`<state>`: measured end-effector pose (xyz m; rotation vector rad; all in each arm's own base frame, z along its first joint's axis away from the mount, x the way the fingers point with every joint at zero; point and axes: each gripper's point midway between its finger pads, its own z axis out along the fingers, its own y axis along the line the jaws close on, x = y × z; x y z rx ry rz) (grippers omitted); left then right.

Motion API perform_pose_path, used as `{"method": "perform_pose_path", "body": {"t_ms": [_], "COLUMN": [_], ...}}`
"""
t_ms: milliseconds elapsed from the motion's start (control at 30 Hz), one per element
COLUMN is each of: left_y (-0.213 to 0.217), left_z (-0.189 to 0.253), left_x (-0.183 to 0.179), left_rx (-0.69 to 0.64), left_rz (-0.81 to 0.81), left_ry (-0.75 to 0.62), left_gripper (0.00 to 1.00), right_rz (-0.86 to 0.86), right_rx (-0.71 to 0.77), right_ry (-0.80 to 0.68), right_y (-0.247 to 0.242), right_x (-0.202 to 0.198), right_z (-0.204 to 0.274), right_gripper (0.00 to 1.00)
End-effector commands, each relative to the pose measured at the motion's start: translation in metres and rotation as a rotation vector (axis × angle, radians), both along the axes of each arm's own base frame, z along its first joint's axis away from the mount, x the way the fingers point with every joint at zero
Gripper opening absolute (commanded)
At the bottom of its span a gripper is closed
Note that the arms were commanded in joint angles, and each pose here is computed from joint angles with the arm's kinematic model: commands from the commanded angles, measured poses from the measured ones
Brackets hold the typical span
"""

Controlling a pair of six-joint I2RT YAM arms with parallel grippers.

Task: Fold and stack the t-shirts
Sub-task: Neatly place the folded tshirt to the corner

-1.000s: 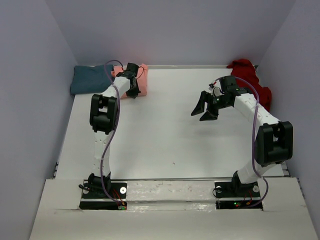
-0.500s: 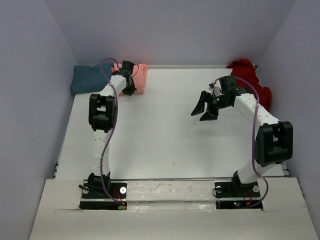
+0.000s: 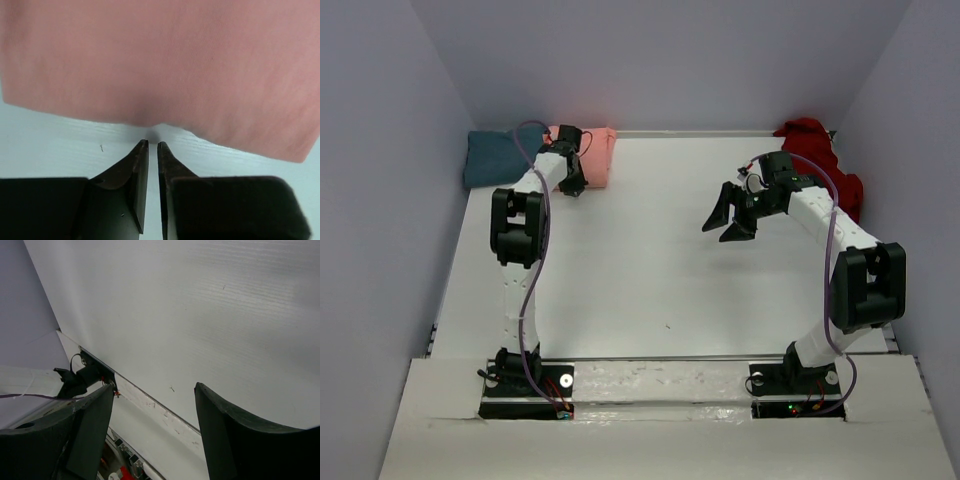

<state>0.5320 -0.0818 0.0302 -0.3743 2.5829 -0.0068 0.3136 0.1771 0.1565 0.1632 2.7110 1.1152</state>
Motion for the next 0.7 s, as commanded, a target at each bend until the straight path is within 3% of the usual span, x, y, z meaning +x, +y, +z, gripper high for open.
{"method": "perform_pose_path", "body": {"t_ms": [0,100,333,433,467,667], "left_y": [-0.004,-0.01,-0.021,-0.017,-0.015,-0.005], "left_z": [0.073,0.095,0.128,0.125,0.123,0.137], "left_x": [-0.005,-0.017,-0.06,-0.08,-0.086,-0.113], "left_rx": [-0.015,-0.041,-0.023,-0.019,-0.014,-0.006], "left_rz": [0.006,0.0,-0.036,-0.026,-0.02,0.006], "left_ry": [-0.1,-0.105,-0.117,-0.09,-0.073,-0.101], "left_gripper": [0.23,0.25,0.53,0.78,0.92,0.99], "right_rz": [0.014,0.014,0.02,0.022,0.018,0.014], "right_rx": [0.021,0.025,0.028,-0.004,-0.038,-0.097], "right_ry": [-0.077,-0.083,-0.133,-0.172,-0.192,-0.298], "right_y": [0.002,0.003,0.004,0.0,-0.004,-0.012], "right_x": [0.013,0.015,0.025,0.032,0.036,0.047], "right_z": [0.015,0.016,0.017,0.018,0.015,0.03], "right_gripper": [0.72,0.72,0.72,0.72,0.73,0.73]}}
